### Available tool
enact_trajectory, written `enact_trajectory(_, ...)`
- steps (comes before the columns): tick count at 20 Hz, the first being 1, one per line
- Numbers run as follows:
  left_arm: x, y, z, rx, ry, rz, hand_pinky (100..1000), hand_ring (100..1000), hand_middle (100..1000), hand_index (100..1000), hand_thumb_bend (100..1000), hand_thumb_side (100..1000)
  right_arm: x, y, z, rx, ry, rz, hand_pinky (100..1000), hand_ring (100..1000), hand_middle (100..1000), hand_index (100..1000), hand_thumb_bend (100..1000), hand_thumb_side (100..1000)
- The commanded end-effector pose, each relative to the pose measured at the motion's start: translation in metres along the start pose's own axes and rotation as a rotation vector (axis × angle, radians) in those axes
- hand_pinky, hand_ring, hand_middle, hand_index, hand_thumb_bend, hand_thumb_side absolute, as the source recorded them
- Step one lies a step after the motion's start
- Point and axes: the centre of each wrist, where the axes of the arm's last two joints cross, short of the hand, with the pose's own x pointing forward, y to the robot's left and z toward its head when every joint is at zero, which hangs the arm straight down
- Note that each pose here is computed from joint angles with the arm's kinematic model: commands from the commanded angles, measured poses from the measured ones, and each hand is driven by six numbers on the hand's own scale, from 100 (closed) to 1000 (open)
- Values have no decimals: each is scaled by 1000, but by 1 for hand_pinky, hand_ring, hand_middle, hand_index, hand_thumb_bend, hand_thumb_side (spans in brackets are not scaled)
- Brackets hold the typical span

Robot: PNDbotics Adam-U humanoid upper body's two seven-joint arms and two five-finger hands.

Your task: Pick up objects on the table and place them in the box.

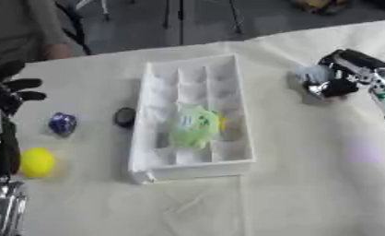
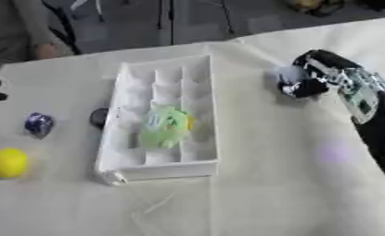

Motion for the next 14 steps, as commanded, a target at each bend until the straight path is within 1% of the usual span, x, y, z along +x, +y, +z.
enact_trajectory(1, 3, 3, -3, -6, -17, -7, 596, 660, 752, 766, 591, 866, 11, -27, 0, -92, -53, 7, 370, 400, 474, 660, 428, 464)
enact_trajectory(3, 3, 3, -3, -7, -17, -7, 596, 661, 752, 766, 591, 866, 23, -39, 0, -148, -91, 12, 375, 404, 477, 663, 431, 474)
enact_trajectory(5, 3, 3, -3, -8, -17, -8, 596, 661, 752, 766, 591, 866, 30, -45, 1, -175, -106, 14, 375, 404, 477, 663, 431, 474)
enact_trajectory(6, 3, 3, -3, -9, -17, -8, 597, 661, 752, 767, 590, 866, 33, -46, 2, -182, -110, 14, 386, 411, 476, 665, 423, 501)
enact_trajectory(7, 3, 3, -2, -8, -16, -8, 597, 661, 752, 767, 590, 866, 47, -60, 2, -238, -162, 24, 386, 412, 477, 665, 415, 508)
enact_trajectory(9, 3, 3, -2, -8, -15, -9, 597, 661, 752, 767, 590, 866, 70, -76, 6, -316, -232, 39, 387, 414, 478, 665, 395, 516)
enact_trajectory(11, 3, 3, -2, -8, -16, -9, 598, 662, 752, 767, 590, 866, 89, -86, 12, -358, -284, 46, 388, 416, 480, 666, 382, 516)
enact_trajectory(14, 3, 3, -2, -9, -17, -10, 598, 663, 753, 767, 589, 866, 111, -96, 19, -389, -346, 55, 389, 418, 482, 668, 380, 519)
